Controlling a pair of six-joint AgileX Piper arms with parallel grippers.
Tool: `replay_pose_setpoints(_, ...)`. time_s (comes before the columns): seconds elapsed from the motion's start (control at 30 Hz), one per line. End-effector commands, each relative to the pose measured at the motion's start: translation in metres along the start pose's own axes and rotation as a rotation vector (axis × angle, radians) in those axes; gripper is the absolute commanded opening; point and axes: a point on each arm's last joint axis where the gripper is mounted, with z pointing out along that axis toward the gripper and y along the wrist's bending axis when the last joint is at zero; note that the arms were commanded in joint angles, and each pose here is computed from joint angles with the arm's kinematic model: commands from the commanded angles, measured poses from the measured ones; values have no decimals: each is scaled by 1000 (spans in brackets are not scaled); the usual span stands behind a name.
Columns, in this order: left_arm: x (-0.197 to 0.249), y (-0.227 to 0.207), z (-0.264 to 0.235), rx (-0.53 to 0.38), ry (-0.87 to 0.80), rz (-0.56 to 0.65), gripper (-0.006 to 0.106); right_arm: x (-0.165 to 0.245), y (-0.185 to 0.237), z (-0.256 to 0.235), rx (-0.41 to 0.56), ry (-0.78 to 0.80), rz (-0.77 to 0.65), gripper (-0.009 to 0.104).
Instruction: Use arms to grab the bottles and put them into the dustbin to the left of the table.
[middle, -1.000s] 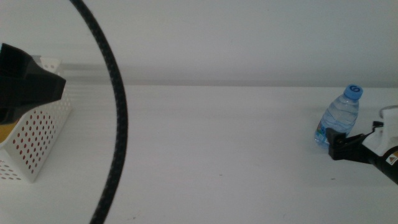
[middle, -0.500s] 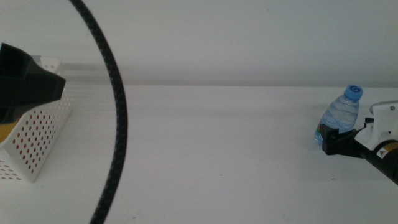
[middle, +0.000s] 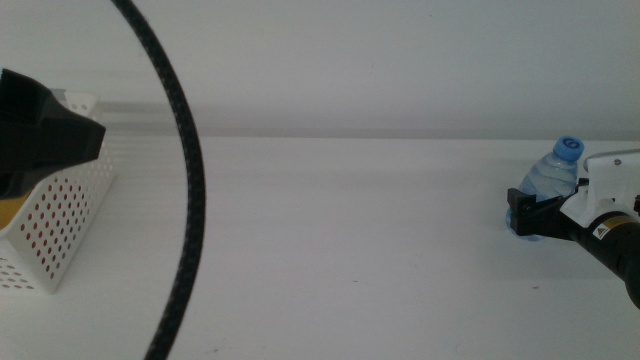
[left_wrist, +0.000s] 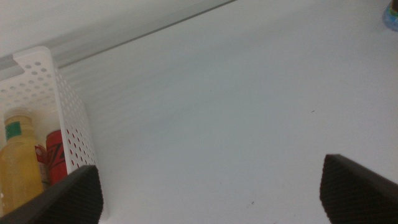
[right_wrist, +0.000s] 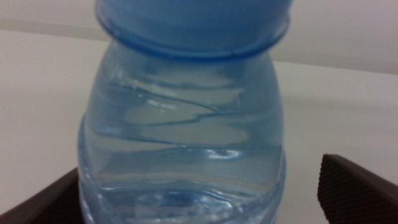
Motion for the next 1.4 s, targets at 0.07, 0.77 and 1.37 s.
replay_pose_setpoints(0.07,-1,-1,-1,7,-16,0,94,-4,1,1,-16,-35,-38,89)
replay_pose_setpoints(0.77,-1,-1,-1,7,-16,0,94,-44,10,-23,-88,-139,-137,-2)
replay_pose_setpoints(1.37,-1,-1,-1,7,-16,0,94,-151,136,-34,-448,-290,-213,-2)
